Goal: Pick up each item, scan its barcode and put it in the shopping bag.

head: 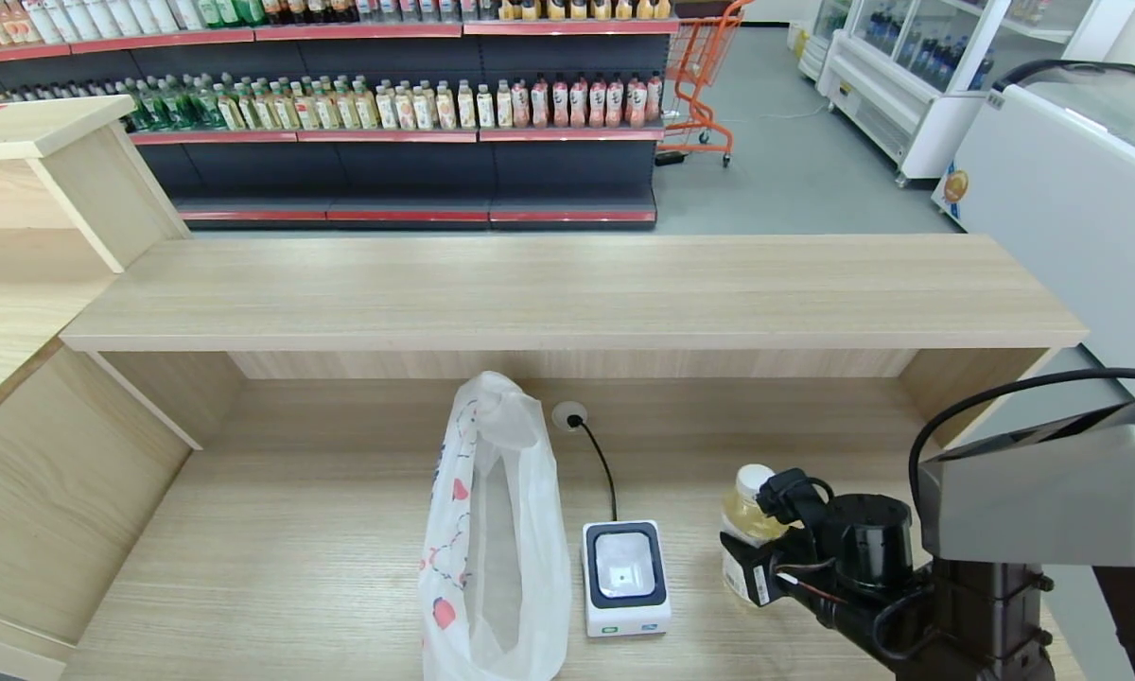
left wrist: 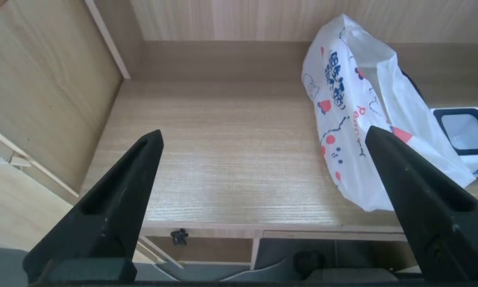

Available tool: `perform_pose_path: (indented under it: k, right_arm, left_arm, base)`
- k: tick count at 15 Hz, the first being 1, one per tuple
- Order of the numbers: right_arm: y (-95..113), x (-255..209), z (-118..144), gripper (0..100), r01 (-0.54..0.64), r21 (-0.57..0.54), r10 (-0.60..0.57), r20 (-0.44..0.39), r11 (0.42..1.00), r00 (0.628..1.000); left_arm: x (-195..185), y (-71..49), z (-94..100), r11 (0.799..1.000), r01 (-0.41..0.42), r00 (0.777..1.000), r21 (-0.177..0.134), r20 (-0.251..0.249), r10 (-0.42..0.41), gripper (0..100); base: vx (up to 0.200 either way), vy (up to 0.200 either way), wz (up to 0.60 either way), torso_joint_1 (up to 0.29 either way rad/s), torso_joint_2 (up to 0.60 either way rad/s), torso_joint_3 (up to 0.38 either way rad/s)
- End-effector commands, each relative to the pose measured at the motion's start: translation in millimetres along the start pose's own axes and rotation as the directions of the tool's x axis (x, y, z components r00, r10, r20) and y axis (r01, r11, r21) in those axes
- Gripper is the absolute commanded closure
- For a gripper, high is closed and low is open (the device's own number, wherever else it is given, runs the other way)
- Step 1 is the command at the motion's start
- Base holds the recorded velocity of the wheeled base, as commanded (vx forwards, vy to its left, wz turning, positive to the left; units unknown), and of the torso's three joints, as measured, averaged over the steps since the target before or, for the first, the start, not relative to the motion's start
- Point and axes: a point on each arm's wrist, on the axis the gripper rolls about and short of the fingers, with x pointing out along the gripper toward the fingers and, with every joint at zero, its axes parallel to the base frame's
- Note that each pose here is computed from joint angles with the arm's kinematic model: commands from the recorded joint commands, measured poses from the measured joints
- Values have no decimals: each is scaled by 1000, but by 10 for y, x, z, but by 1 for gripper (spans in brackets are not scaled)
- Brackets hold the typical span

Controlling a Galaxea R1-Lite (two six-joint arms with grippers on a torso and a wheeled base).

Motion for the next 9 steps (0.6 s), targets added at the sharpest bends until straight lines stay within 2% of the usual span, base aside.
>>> perform_pose_path:
  k: [1, 9]
  right_arm:
    - [27, 13, -40, 100, -7, -5, 7, -16, 1000, 1000]
    - [105, 16, 114, 100, -28, -12, 28, 48, 1000, 998]
  left_arm:
    - [0, 0, 1, 1000, 0, 1000, 0, 1, 0, 0]
    - [0, 0, 1, 1000, 0, 1000, 0, 1, 0, 0]
  base:
    - [0, 0, 0, 0, 0, 0]
    - [0, 0, 0, 0, 0, 0]
